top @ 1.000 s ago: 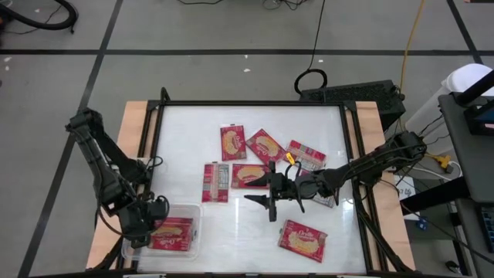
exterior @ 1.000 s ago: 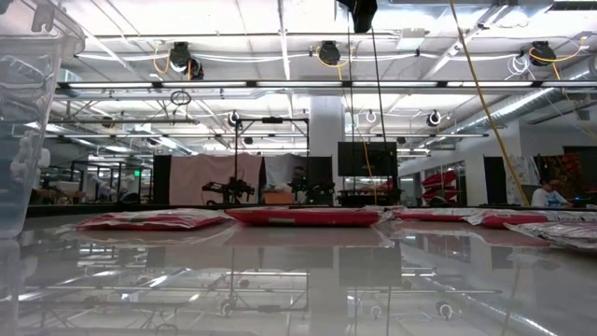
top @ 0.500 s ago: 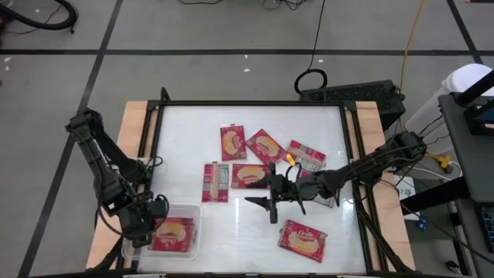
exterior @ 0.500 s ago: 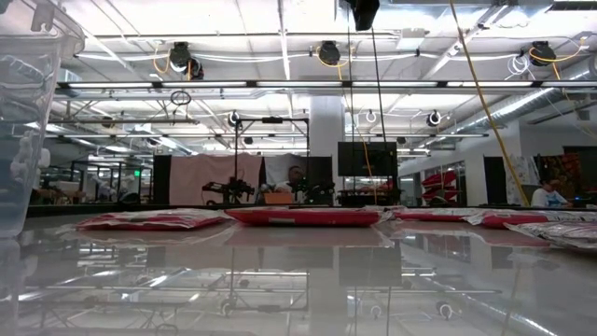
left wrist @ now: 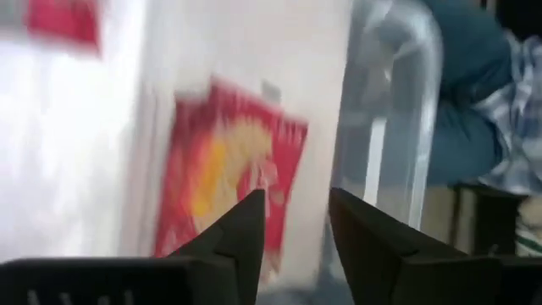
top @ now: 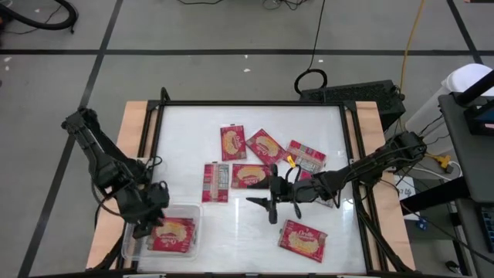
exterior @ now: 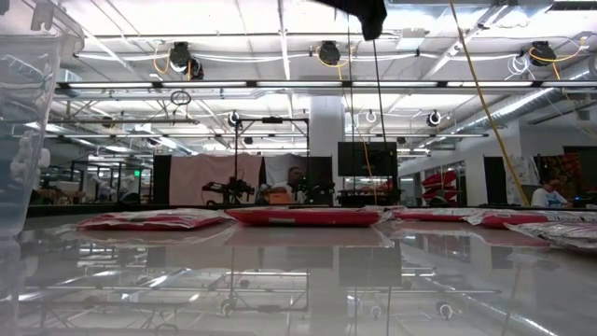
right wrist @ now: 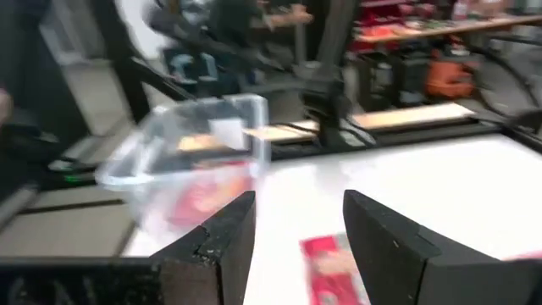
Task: Sort popcorn bags into baskets
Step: Put the popcorn bag into the transparent bin
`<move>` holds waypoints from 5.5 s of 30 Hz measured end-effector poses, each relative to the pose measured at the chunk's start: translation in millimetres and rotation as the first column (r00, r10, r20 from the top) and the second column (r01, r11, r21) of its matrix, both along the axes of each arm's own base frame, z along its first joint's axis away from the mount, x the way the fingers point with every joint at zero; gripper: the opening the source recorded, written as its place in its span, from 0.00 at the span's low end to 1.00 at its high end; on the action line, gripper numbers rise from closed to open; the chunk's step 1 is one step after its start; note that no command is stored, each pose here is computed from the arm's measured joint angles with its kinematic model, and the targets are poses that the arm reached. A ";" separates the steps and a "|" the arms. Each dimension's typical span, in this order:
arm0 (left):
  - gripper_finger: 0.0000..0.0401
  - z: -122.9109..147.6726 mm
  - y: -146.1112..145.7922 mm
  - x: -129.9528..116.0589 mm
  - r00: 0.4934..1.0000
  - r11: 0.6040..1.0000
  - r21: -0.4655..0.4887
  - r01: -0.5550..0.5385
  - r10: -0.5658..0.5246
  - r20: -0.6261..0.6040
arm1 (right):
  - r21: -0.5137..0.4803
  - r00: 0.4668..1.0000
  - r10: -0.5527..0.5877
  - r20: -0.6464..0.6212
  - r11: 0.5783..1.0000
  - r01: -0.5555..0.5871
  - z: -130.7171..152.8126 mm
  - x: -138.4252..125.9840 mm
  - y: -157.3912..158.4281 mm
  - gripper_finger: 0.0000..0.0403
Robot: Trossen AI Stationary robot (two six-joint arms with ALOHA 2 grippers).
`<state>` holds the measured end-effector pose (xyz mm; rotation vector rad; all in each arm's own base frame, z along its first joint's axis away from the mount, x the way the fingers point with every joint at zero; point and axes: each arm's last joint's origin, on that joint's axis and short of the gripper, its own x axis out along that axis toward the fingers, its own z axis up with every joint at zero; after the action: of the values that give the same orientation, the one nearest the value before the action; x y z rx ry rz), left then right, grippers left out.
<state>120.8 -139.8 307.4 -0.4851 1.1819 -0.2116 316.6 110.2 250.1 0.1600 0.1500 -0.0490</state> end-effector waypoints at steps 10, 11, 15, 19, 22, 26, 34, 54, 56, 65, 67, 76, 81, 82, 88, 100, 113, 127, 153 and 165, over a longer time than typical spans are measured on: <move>0.24 17.8 22.5 16.6 0.891 0.855 0.481 -0.195 -0.051 0.452 | -0.054 0.974 -0.197 -0.109 0.980 0.192 -12.3 1.1 -19.5 0.43; 0.24 16.6 25.2 18.3 0.880 0.821 0.522 -0.232 -0.052 0.472 | -0.051 0.971 -0.208 -0.121 0.978 0.203 -13.6 1.6 -22.8 0.43; 0.24 7.0 34.5 26.7 0.854 0.716 0.609 -0.341 -0.034 0.518 | -0.075 0.946 -0.246 -0.209 0.969 0.235 -23.2 1.1 -33.5 0.43; 0.24 -7.6 39.9 38.1 0.840 0.684 0.617 -0.388 -0.012 0.542 | -0.092 0.926 -0.218 -0.308 0.976 0.199 -36.6 1.1 -36.7 0.43; 0.24 -17.4 42.6 47.3 0.818 0.678 0.602 -0.423 -0.001 0.575 | -0.131 0.898 -0.195 -0.394 0.979 0.155 -53.7 2.8 -34.9 0.45; 0.24 -27.1 47.9 59.7 0.777 0.666 0.578 -0.472 0.006 0.629 | -0.169 0.848 -0.179 -0.499 0.980 0.107 -78.2 2.7 -28.5 0.50; 0.24 -32.0 65.2 76.0 0.703 0.637 0.503 -0.584 0.086 0.706 | -0.214 0.762 -0.230 -0.606 0.969 0.122 -93.2 -10.9 -19.0 0.57; 0.24 -37.6 104.5 93.0 0.695 0.637 0.483 -0.600 0.116 0.710 | -0.062 0.821 -0.240 -0.518 0.968 0.244 -144.7 -53.3 -26.5 0.57; 0.24 -37.2 106.4 93.7 0.696 0.634 0.490 -0.599 0.109 0.710 | -0.032 0.822 -0.231 -0.521 0.967 0.251 -145.8 -52.9 -29.1 0.57; 0.24 -50.0 112.5 112.7 0.727 0.636 0.526 -0.565 0.081 0.682 | 0.005 0.817 -0.274 -0.507 0.947 0.321 -167.9 -43.3 -36.0 0.47; 0.24 -53.8 112.8 118.4 0.728 0.644 0.522 -0.560 0.080 0.681 | 0.013 0.820 -0.289 -0.494 0.941 0.339 -172.0 -41.1 -36.5 0.40; 0.24 -67.2 118.5 129.2 0.757 0.633 0.546 -0.549 0.100 0.646 | -0.012 0.858 -0.278 -0.432 0.953 0.303 -167.3 -36.1 -36.8 0.02; 0.24 -64.2 116.5 133.1 0.734 0.709 0.481 -0.516 0.076 0.674 | -0.050 0.899 -0.239 -0.366 0.970 0.237 -151.4 -32.6 -36.1 0.01; 0.24 -63.4 115.6 133.8 0.727 0.731 0.458 -0.506 0.075 0.682 | -0.074 0.904 -0.225 -0.363 0.974 0.213 -148.2 -32.5 -36.1 0.01; 0.29 -61.0 108.1 138.9 0.697 0.842 0.343 -0.417 0.054 0.715 | -0.152 0.937 -0.051 -0.345 0.988 -0.002 -123.7 -38.1 -24.2 0.00; 0.62 -82.5 81.0 172.6 0.601 0.880 0.340 -0.331 -0.081 0.795 | -0.229 0.975 -0.048 -0.218 0.973 -0.004 -76.8 -49.5 -24.6 0.00; 0.68 -88.4 90.0 174.1 0.628 0.817 0.353 -0.456 0.014 0.778 | -0.282 0.981 -0.176 -0.084 0.948 0.146 -47.3 -52.9 -42.4 0.00; 0.65 -83.5 101.2 174.5 0.611 0.859 0.260 -0.441 0.075 0.788 | -0.602 0.990 0.081 0.112 0.798 0.003 -22.2 -49.0 -36.8 0.00; 0.68 -95.7 135.6 197.0 0.524 0.988 0.108 -0.113 -0.033 0.851 | -0.663 0.958 0.207 0.198 0.748 -0.025 -12.5 -44.9 -49.8 0.00; 0.39 -98.4 135.9 200.0 0.490 0.991 0.118 -0.058 -0.075 0.868 | -0.636 0.964 0.186 0.192 0.771 -0.022 -13.4 -43.8 -54.7 0.00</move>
<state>320.8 -3.9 209.0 -0.1803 0.1589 -0.3352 272.8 55.5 236.7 -0.5226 -0.1136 0.0354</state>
